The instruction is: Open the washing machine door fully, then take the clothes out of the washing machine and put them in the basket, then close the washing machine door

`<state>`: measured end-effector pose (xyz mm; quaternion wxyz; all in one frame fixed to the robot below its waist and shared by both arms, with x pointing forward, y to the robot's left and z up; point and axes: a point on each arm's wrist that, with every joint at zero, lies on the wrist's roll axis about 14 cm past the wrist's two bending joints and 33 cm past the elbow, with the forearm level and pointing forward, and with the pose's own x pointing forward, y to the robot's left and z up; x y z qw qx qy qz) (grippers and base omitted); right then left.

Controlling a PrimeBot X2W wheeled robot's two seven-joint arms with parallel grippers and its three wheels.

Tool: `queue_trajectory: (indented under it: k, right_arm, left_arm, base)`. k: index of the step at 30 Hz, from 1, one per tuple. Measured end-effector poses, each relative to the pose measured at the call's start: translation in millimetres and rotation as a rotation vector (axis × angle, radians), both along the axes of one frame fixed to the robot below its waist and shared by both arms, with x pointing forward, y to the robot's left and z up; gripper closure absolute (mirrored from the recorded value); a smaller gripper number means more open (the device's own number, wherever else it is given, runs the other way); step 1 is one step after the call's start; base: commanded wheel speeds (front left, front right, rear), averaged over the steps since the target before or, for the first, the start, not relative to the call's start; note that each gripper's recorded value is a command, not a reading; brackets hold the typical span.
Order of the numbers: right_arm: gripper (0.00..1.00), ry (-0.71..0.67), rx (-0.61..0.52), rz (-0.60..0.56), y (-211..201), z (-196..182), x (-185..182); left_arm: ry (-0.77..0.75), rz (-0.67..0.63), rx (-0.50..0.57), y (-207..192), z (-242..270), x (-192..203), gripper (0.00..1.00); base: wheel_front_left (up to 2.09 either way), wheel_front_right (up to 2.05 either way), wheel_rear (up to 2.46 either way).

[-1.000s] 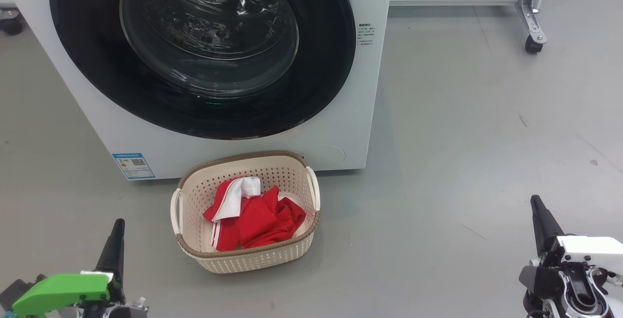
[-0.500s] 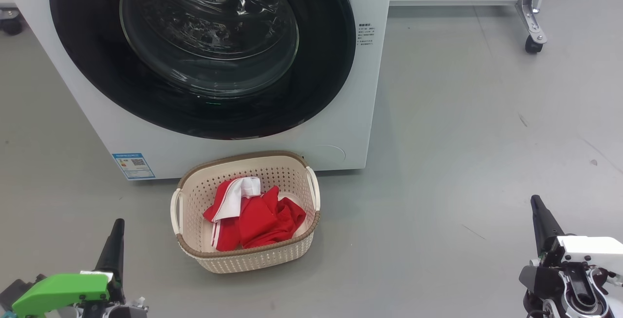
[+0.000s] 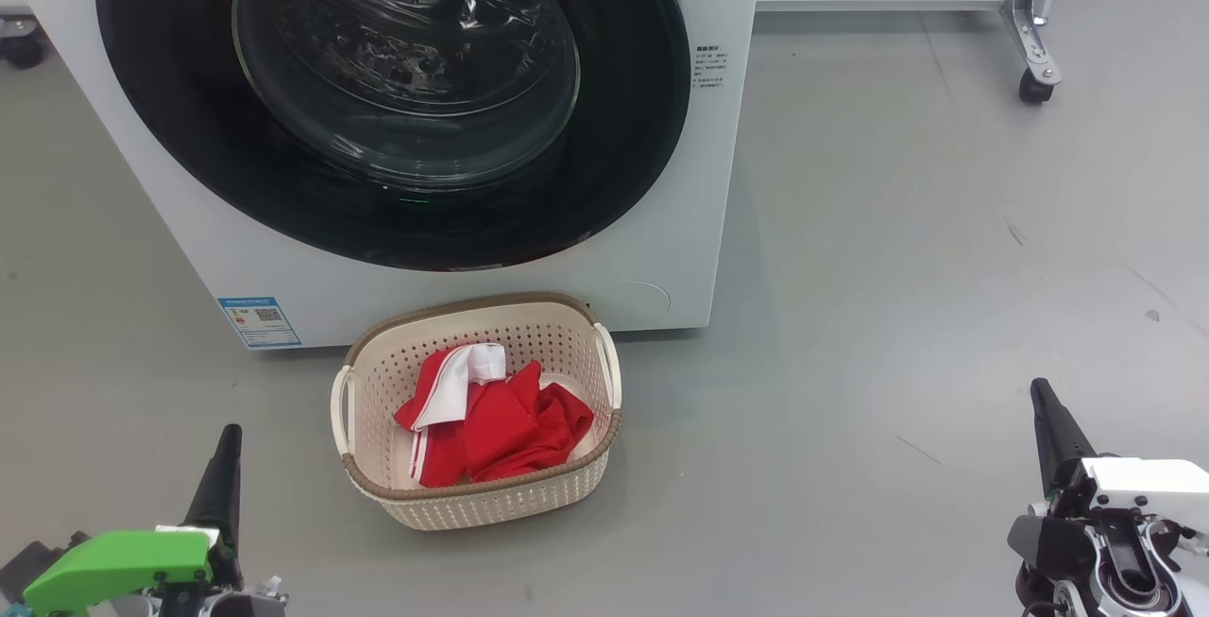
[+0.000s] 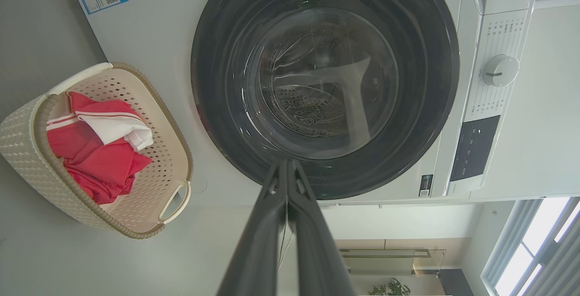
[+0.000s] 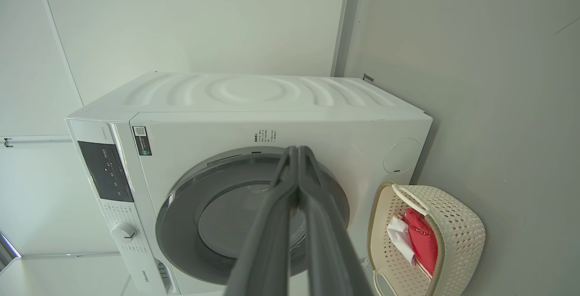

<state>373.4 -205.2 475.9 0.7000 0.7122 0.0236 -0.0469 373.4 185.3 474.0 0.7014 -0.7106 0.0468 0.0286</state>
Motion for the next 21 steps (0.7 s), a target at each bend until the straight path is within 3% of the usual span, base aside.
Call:
queue_trajectory:
  k: [21]
  right_arm:
    - [1.0,0.0,0.002,0.002,0.1,0.1,0.0]
  left_arm:
    - [-0.001,0.002,-0.001,0.7,0.2,0.1,1.0]
  base:
    - [0.0,0.0,0.0]
